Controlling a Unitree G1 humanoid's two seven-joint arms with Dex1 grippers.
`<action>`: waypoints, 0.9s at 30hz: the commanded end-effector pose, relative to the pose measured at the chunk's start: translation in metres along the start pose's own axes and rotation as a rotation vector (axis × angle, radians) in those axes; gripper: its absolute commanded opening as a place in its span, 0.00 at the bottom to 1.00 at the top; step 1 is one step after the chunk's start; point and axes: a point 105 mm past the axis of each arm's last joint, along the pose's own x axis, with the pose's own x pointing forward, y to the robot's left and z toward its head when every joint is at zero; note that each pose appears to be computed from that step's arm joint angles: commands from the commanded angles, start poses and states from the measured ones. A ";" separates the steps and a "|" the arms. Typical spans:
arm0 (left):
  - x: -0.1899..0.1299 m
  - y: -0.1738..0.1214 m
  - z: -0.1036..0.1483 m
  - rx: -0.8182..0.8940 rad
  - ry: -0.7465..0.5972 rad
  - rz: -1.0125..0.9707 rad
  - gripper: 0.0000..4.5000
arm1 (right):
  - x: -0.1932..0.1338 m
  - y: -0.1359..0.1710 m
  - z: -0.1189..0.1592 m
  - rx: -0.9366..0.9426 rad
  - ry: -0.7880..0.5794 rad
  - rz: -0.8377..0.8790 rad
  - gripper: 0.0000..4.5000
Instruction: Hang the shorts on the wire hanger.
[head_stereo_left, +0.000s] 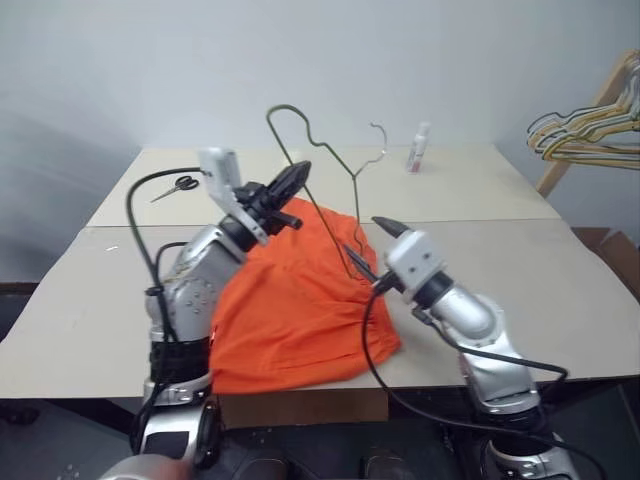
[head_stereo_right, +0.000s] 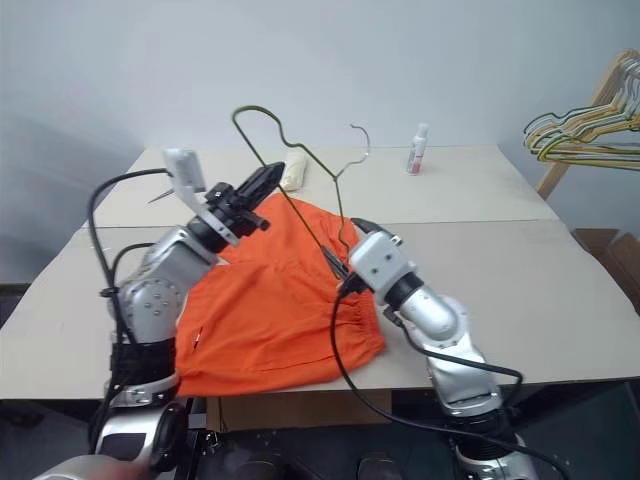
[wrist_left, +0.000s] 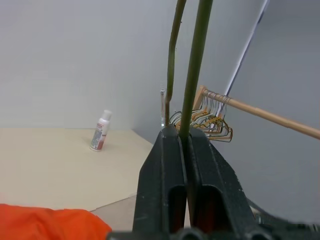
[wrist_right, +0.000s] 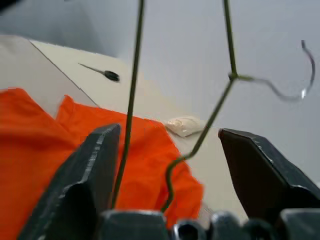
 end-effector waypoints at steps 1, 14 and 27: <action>-0.019 -0.013 0.026 0.042 -0.021 -0.183 0.00 | -0.023 -0.003 0.023 0.286 -0.012 0.270 0.99; -0.055 -0.038 0.067 -0.059 -0.161 -0.578 0.00 | -0.045 0.010 0.009 0.656 0.195 0.772 0.99; -0.048 -0.041 0.059 -0.108 -0.158 -0.565 0.00 | -0.007 0.029 0.014 0.653 0.137 0.817 0.99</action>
